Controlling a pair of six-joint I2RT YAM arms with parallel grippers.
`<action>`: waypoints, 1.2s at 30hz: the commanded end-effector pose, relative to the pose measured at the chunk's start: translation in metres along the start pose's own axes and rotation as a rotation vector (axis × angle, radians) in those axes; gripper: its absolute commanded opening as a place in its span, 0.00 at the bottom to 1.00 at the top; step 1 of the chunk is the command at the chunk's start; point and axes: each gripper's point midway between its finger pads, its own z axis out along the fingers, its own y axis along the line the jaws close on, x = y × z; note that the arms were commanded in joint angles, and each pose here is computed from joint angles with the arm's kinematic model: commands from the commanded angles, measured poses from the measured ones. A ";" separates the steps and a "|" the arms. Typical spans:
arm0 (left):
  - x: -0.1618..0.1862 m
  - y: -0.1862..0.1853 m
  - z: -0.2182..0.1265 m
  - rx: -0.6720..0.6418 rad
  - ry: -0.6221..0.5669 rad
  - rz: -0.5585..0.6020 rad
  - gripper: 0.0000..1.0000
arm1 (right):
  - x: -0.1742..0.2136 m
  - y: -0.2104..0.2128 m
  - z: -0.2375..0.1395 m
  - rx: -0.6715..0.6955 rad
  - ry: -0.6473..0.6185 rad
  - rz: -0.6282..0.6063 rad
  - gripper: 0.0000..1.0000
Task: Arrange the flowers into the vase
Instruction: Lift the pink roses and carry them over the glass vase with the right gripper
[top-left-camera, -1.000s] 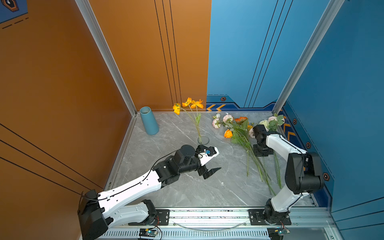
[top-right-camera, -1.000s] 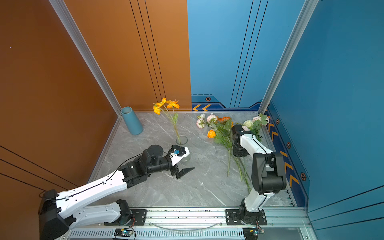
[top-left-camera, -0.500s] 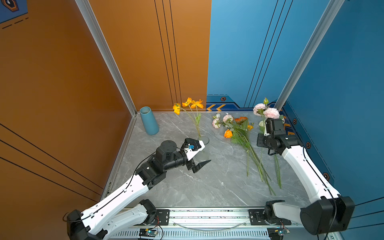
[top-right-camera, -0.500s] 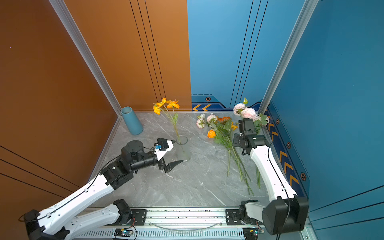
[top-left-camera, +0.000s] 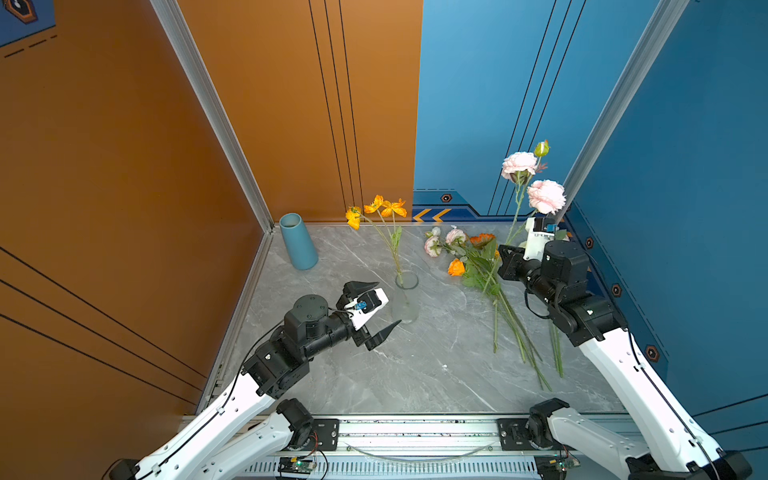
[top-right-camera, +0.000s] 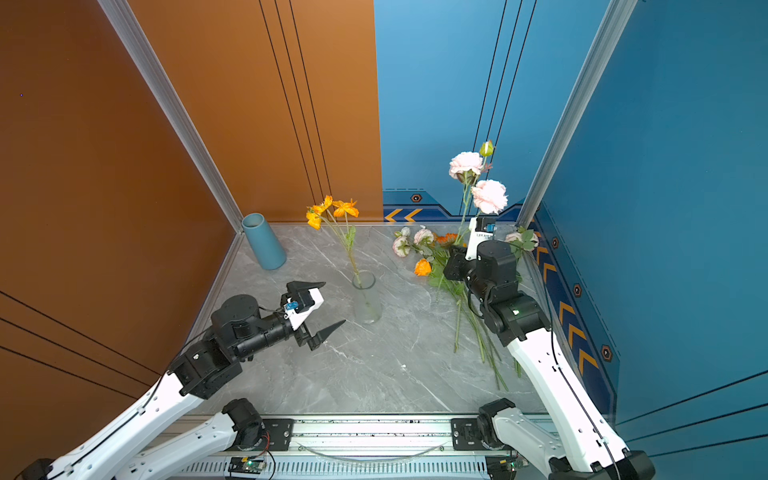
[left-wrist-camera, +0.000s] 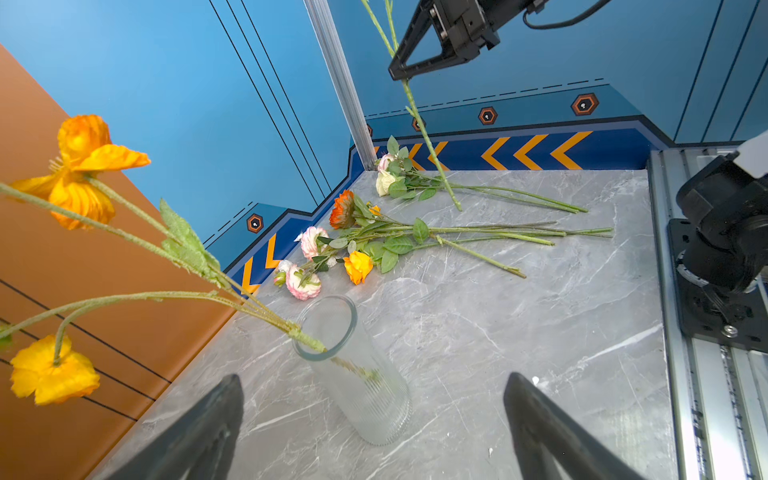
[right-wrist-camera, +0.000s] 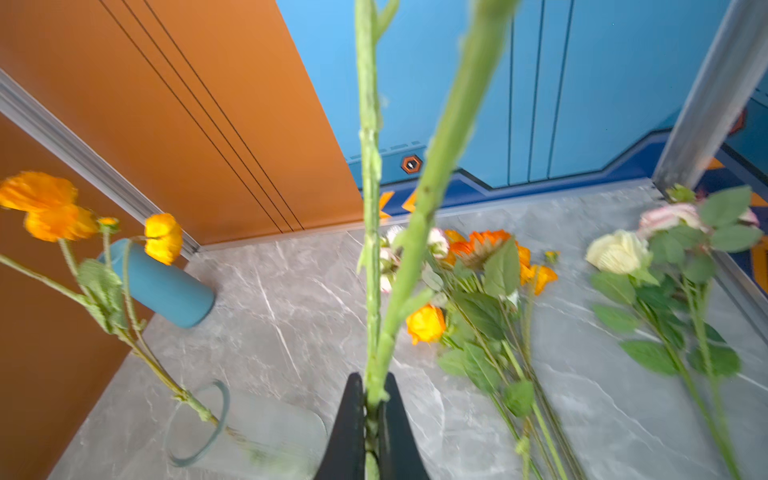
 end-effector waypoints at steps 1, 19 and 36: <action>0.022 0.004 0.001 -0.034 0.058 -0.016 0.98 | -0.028 0.024 0.013 -0.063 -0.153 0.022 0.00; 0.035 0.021 0.010 -0.073 0.056 -0.042 0.98 | -0.049 0.139 0.055 -0.299 -0.227 0.067 0.00; 0.036 0.022 0.008 -0.082 0.058 -0.027 0.98 | 0.002 0.166 0.085 -0.362 -0.122 0.123 0.00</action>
